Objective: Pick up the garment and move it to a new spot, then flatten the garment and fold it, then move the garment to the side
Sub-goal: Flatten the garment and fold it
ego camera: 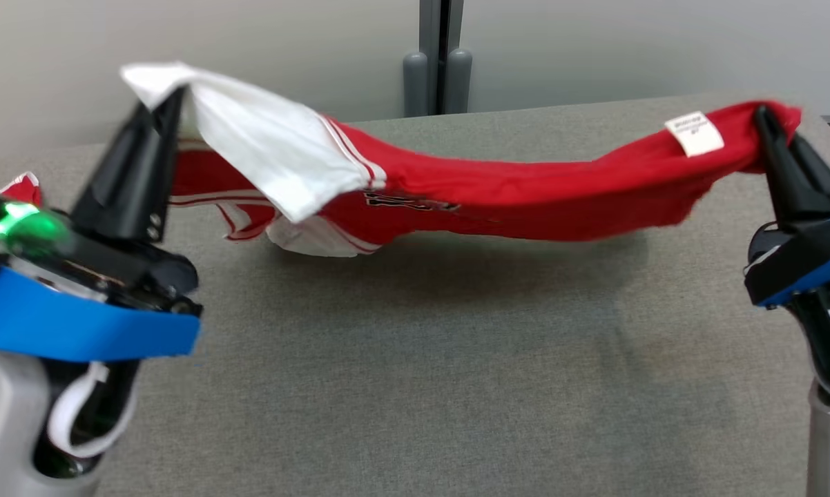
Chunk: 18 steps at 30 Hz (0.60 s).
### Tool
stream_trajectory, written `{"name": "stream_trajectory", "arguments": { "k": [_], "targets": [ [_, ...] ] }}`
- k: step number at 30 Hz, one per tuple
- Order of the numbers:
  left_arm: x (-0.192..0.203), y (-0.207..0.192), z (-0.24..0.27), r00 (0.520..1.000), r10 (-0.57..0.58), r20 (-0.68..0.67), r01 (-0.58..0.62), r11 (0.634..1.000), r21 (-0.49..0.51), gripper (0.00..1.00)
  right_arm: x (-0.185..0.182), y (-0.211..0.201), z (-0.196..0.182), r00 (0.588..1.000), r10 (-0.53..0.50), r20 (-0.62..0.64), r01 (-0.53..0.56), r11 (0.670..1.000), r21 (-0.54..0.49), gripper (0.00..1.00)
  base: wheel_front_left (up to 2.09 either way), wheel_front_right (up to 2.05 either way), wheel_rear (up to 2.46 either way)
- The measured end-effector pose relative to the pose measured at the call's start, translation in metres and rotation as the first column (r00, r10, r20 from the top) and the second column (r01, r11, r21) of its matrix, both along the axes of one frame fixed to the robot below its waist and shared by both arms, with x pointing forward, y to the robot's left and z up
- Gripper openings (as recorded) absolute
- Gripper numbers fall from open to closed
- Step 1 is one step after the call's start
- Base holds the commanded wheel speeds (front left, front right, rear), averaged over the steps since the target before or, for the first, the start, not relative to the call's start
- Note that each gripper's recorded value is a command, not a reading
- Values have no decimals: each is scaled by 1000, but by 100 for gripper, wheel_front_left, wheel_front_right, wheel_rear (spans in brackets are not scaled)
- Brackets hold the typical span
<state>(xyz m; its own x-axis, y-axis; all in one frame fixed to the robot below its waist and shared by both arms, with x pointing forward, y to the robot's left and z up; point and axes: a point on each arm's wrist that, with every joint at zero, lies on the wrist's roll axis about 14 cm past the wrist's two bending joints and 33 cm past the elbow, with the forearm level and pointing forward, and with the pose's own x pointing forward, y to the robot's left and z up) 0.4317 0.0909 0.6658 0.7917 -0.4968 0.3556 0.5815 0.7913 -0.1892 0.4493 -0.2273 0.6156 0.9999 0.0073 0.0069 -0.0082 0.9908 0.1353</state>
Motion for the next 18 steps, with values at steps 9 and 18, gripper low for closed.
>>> {"name": "stream_trajectory", "arguments": {
  "k": [9, 18],
  "targets": [
    [32, 5, 40, 1000, 2, 18, -3, 997, 83, 0, 11, 5, 57, 994, 30, 105, -25, 998, -55, 0, 0, 0, 0],
    [156, 16, -1, 993, 111, -28, -105, 980, 171, 0, 122, 10, 21, 997, 55, 49, -54, 998, -27, 0, 0, 0, 0]
  ]
}}
